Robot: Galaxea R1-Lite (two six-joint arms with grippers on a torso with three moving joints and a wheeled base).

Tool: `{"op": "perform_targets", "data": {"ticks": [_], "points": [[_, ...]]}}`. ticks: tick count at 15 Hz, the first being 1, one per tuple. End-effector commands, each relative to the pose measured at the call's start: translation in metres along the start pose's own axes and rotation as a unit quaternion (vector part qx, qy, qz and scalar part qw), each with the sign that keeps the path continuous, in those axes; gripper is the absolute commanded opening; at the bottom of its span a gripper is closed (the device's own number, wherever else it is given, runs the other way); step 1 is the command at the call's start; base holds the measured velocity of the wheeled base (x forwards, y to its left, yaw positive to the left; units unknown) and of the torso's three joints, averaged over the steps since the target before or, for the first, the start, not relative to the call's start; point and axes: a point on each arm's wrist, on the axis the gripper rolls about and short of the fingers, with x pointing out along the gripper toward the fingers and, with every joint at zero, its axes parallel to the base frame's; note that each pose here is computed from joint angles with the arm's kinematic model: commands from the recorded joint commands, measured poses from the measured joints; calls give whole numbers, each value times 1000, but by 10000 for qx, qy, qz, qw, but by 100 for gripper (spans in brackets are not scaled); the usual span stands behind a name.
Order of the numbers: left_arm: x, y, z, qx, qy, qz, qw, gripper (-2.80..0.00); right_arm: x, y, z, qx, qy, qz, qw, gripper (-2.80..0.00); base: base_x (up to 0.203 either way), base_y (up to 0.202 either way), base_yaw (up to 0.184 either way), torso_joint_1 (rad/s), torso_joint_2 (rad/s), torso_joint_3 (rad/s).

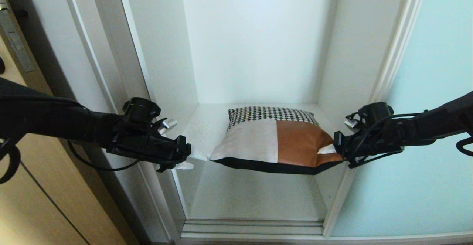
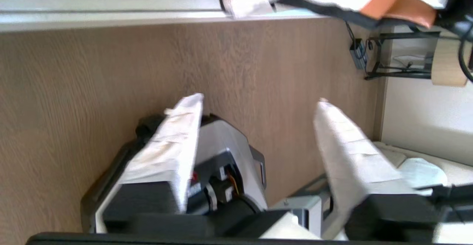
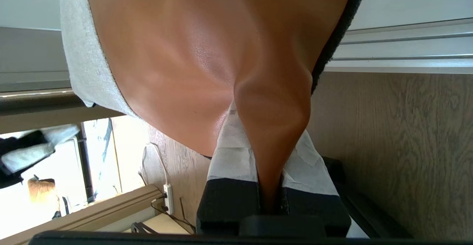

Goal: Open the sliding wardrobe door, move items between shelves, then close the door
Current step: Place the pillow on the lower shelf

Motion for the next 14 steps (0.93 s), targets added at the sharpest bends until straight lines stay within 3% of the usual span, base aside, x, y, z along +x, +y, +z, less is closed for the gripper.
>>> {"op": "perform_targets", "data": {"ticks": [1,4,6,14], "points": [[17,11,10,-49,51,-1,10000,0,0,0,1,14,5,19,10000,-280,0,0,0,0,0,0],[34,21,20,-70,137,-130,9998,0,1,0,1,4,10,50,10000,-280,0,0,0,0,0,0],[41,23,25,-10,220,-514,9984,0,3,-2,1,17,42,50,10000,-280,0,0,0,0,0,0],[86,13,47,422,227,-797,9957,0,7,-3,1,-73,90,80,9999,-280,0,0,0,0,0,0]]}}
